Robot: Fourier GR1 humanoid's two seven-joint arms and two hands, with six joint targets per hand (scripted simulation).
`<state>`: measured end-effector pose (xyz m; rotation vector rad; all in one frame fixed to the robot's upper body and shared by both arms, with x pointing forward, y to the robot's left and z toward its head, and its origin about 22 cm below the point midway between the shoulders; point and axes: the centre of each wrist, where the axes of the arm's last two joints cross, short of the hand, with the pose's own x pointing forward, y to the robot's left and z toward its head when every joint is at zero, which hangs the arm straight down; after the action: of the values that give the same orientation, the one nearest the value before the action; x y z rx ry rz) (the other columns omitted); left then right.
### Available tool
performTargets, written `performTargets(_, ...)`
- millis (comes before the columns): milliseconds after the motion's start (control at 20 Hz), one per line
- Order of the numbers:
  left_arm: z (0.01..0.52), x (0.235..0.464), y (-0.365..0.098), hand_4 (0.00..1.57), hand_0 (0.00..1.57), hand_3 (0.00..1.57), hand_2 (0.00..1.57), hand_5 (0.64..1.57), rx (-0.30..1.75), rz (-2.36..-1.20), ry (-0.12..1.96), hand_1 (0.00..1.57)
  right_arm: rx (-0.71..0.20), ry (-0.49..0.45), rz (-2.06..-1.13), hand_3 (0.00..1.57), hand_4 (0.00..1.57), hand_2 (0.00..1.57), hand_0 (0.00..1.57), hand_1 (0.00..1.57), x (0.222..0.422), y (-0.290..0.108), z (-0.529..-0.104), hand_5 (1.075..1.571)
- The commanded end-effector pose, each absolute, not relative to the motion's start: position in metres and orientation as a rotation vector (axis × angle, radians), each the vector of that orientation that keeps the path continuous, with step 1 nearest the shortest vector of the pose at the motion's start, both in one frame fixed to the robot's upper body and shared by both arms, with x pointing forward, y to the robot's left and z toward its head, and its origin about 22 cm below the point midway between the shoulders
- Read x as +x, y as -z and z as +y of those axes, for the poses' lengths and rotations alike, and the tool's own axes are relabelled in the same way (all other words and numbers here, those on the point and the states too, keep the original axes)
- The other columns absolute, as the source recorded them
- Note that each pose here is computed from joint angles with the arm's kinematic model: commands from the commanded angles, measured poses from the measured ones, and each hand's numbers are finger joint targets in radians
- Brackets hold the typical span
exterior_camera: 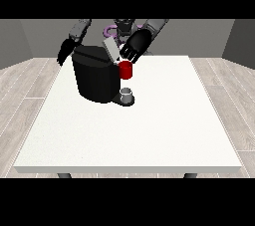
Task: Insert the coffee pod into the coffee machine and close the lid
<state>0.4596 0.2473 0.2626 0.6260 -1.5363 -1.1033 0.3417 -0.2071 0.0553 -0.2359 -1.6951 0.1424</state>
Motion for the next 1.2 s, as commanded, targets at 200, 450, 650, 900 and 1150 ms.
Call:
performTargets(200, 0.226, 0.461, -0.261, 0.42, 1.24, 1.23, 1.28, 1.571, 0.617, -1.559, 1.148, 1.24, -0.261, -0.082, -1.707, 0.0, 0.22, 0.0, 0.0, 0.0, 0.349, -0.051, -0.214, 1.571)
performTargets(450, 0.224, 0.463, -0.27, 0.42, 1.19, 1.2, 1.25, 1.571, 0.605, -1.56, 1.147, 1.19, -0.26, -0.092, -1.708, 0.0, 0.04, 0.0, 0.0, 0.0, 0.35, -0.053, -0.206, 1.571)
performTargets(650, 0.254, 0.462, -0.265, 0.41, 1.17, 1.19, 1.24, 1.571, 0.657, -1.548, 1.114, 1.17, -0.241, -0.147, -1.705, 0.0, 0.16, 0.0, 0.0, 0.0, 0.342, -0.056, -0.201, 1.571)
performTargets(900, 0.222, 0.463, -0.275, 0.38, 1.22, 1.21, 1.26, 1.571, 0.637, -1.6, 1.118, 1.22, -0.275, -0.11, -1.716, 0.0, 0.1, 0.0, 0.0, 0.0, 0.354, -0.061, -0.21, 1.571)
performTargets(1150, 0.24, 0.462, -0.278, 0.36, 1.2, 1.17, 1.22, 1.571, 0.672, -1.631, 1.099, 1.2, -0.252, -0.121, -1.708, 0.0, 0.0, 0.0, 0.0, 0.0, 0.347, -0.049, -0.216, 1.571)
